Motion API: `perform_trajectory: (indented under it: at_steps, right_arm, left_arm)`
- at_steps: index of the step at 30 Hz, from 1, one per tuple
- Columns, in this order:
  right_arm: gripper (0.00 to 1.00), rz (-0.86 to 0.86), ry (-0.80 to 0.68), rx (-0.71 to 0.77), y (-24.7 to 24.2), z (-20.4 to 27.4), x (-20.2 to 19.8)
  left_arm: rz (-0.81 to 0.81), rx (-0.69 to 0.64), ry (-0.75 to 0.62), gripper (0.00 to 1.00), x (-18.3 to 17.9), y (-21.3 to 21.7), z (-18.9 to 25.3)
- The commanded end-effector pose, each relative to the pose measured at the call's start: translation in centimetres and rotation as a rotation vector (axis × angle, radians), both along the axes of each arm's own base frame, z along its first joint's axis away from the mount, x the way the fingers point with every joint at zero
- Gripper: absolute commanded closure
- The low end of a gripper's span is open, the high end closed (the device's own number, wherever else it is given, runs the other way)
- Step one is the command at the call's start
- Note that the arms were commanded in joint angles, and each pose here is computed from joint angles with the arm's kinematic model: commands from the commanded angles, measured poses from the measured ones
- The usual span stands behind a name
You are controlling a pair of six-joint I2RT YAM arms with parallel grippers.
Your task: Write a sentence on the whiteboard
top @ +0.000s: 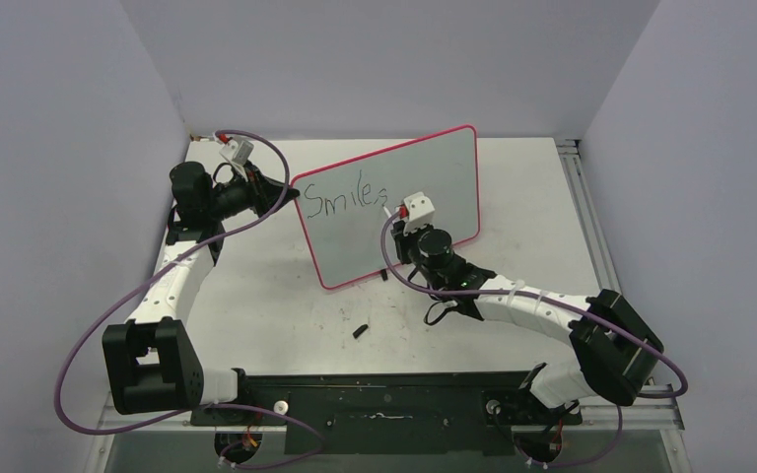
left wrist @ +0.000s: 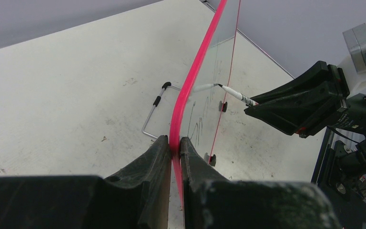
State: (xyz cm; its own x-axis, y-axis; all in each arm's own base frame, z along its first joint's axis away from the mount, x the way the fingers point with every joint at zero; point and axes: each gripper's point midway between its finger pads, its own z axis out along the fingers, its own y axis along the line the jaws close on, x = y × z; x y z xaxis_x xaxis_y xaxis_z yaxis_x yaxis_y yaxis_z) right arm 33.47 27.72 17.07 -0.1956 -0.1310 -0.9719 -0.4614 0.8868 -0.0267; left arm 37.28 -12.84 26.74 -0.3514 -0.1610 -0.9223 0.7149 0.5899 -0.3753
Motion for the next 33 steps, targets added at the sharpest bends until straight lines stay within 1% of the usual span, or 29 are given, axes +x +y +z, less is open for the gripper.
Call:
perform_trajectory:
  at_steps: [1,10,17,33]
  right_arm:
    - [0.95,0.011,-0.030,0.029,0.8,1.3,-0.1]
    - [0.95,-0.015,-0.089,0.089,0.2,4.3,-0.3]
    - [0.95,-0.056,-0.096,0.075,-1.1,4.5,0.8]
    - [0.95,-0.047,-0.113,0.065,-0.5,4.6,2.0]
  left_arm:
    - [-0.012,0.011,-0.055,1.00,-0.5,0.0,1.2]
    - [-0.010,0.010,-0.054,1.00,-0.4,0.0,1.2]
    - [-0.012,0.010,-0.055,1.00,-0.5,0.0,1.2]
    - [-0.011,0.010,-0.053,1.00,-0.5,0.0,1.1]
